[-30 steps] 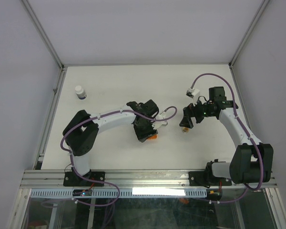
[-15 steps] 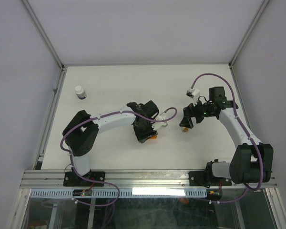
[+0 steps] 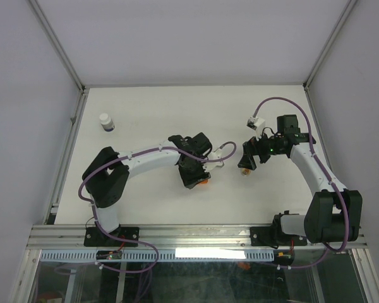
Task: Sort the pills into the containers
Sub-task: Pour the pill into the pill container.
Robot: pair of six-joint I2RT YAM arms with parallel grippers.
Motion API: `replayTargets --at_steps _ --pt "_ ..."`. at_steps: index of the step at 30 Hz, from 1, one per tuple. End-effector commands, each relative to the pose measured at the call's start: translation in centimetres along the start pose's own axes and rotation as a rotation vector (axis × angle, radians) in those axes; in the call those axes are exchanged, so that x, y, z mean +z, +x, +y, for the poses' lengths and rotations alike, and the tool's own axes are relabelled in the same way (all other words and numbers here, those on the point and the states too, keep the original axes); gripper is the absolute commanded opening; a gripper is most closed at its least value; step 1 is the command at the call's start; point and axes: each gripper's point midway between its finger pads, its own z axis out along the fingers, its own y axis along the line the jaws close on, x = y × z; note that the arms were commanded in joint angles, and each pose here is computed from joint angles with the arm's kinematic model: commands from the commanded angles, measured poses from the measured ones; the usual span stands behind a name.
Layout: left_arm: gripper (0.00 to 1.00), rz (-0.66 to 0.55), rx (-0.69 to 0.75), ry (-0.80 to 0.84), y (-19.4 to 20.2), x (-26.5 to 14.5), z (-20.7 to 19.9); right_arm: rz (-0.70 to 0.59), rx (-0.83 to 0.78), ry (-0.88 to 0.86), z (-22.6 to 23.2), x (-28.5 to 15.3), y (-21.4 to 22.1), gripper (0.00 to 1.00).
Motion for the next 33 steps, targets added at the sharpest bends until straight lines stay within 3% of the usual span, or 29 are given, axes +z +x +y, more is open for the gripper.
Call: replayTargets --at_steps 1,4,13,16,19,22,25,28,31,33 --pt "0.0 -0.029 -0.024 -0.011 -0.1 -1.2 0.6 -0.074 -0.069 0.02 0.0 -1.3 -2.6 0.99" --pt "0.0 -0.079 -0.002 -0.015 -1.1 -1.7 0.2 -0.074 -0.069 0.02 -0.1 -1.3 -2.7 0.99" --pt "0.0 -0.069 0.006 -0.004 -1.1 -1.6 -0.4 -0.075 -0.069 0.024 -0.1 -1.4 -2.7 0.99" --pt "0.0 0.016 -0.014 -0.03 1.0 -0.4 0.3 -0.073 -0.068 0.023 -0.1 -1.4 -2.7 0.99" --pt "0.0 -0.057 0.018 -0.027 -0.8 -1.1 -0.4 -0.074 -0.067 0.022 -0.1 -1.3 -2.7 0.99" --pt "0.0 -0.01 -0.021 -0.024 0.1 -0.9 0.3 -0.073 -0.066 0.021 -0.1 -1.3 -2.6 0.99" --pt "0.0 -0.052 0.017 -0.03 -0.7 -1.2 -0.2 -0.071 -0.067 0.023 -0.2 -1.3 -2.7 0.99" --pt "0.0 0.007 -0.03 -0.031 0.5 -0.7 0.4 -0.075 -0.069 0.024 -0.1 -1.4 -2.7 0.99" --pt "0.0 -0.052 0.004 -0.044 -0.5 -1.1 0.1 -0.071 -0.066 0.022 -0.1 -1.3 -2.6 0.99" --pt "0.0 0.0 -0.019 -0.045 0.4 -1.0 0.4 -0.072 -0.067 0.019 -0.1 -1.3 -2.6 0.99"
